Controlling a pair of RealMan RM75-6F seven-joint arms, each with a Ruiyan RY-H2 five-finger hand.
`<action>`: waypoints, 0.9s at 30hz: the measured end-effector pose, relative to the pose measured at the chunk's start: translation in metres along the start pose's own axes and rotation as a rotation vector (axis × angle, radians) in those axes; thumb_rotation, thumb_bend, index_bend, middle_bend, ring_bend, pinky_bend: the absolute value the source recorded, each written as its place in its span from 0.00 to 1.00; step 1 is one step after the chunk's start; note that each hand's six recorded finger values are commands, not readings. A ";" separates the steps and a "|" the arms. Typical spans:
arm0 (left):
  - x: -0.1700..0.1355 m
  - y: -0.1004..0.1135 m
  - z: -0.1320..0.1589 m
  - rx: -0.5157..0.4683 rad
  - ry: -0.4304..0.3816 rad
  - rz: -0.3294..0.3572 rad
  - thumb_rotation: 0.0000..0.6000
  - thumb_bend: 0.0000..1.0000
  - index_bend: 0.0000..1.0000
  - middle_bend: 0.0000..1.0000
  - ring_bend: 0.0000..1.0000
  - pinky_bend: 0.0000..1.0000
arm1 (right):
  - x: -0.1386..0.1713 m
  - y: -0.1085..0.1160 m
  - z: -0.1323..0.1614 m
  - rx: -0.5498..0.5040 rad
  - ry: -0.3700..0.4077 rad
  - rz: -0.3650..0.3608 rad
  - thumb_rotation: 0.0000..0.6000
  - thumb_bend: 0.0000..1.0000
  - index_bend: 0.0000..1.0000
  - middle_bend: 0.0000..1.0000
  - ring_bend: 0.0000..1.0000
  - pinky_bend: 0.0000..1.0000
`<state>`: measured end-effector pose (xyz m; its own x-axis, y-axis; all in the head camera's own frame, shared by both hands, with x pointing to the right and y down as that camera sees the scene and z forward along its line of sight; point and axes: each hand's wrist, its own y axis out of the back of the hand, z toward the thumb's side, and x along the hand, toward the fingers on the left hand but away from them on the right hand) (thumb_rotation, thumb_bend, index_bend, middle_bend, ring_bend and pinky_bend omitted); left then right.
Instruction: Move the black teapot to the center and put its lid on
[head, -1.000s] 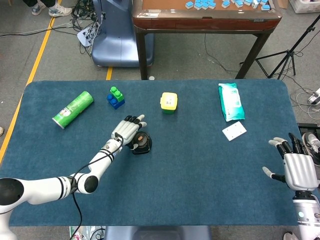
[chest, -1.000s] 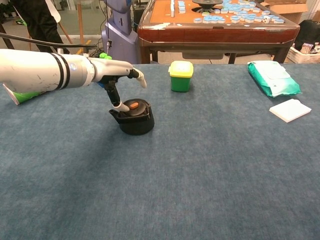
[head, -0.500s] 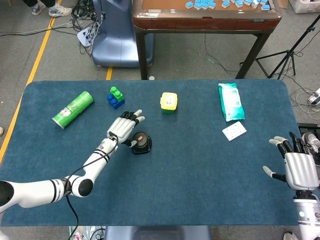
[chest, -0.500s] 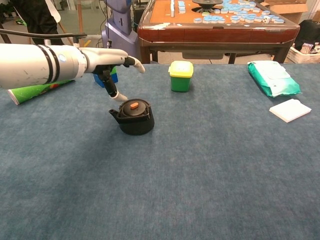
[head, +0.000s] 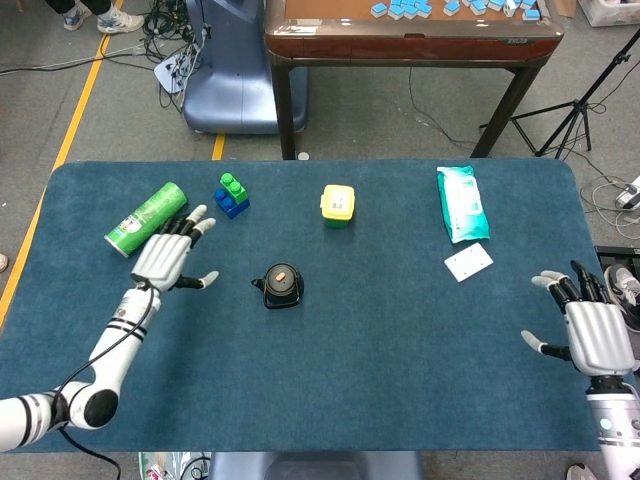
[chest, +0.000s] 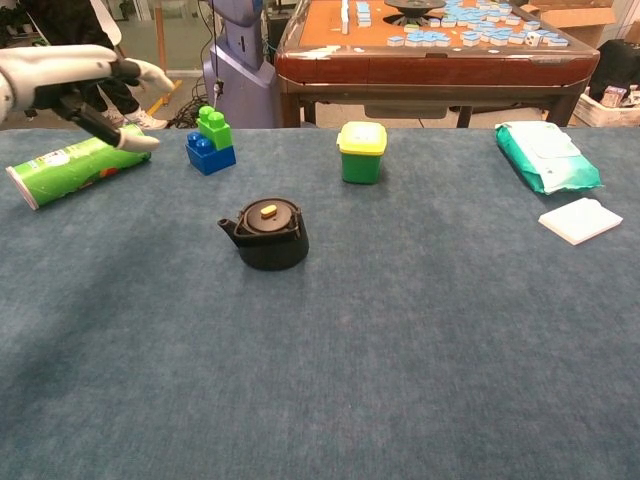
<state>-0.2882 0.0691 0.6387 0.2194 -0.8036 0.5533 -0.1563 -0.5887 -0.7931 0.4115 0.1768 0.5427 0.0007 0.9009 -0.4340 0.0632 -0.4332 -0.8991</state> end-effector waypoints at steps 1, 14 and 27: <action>-0.008 0.001 -0.010 0.000 0.015 0.015 0.82 0.25 0.12 0.00 0.00 0.00 | 0.000 -0.001 0.000 -0.002 0.009 0.007 1.00 0.12 0.27 0.24 0.04 0.10; -0.118 -0.006 -0.088 -0.021 0.141 0.137 0.59 0.25 0.12 0.00 0.00 0.00 | -0.001 -0.012 0.002 -0.005 0.106 0.072 1.00 0.14 0.27 0.24 0.04 0.10; -0.214 -0.016 -0.094 -0.029 0.160 0.216 0.58 0.25 0.12 0.00 0.00 0.00 | 0.009 -0.013 0.003 -0.002 0.145 0.039 1.00 0.14 0.27 0.24 0.04 0.10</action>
<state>-0.4228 0.2421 0.5568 0.0233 -0.9132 0.4069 -0.2112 -0.4023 -0.8908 0.4077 0.1902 0.5503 0.1478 0.8779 -0.4555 0.0624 -0.4679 -0.8816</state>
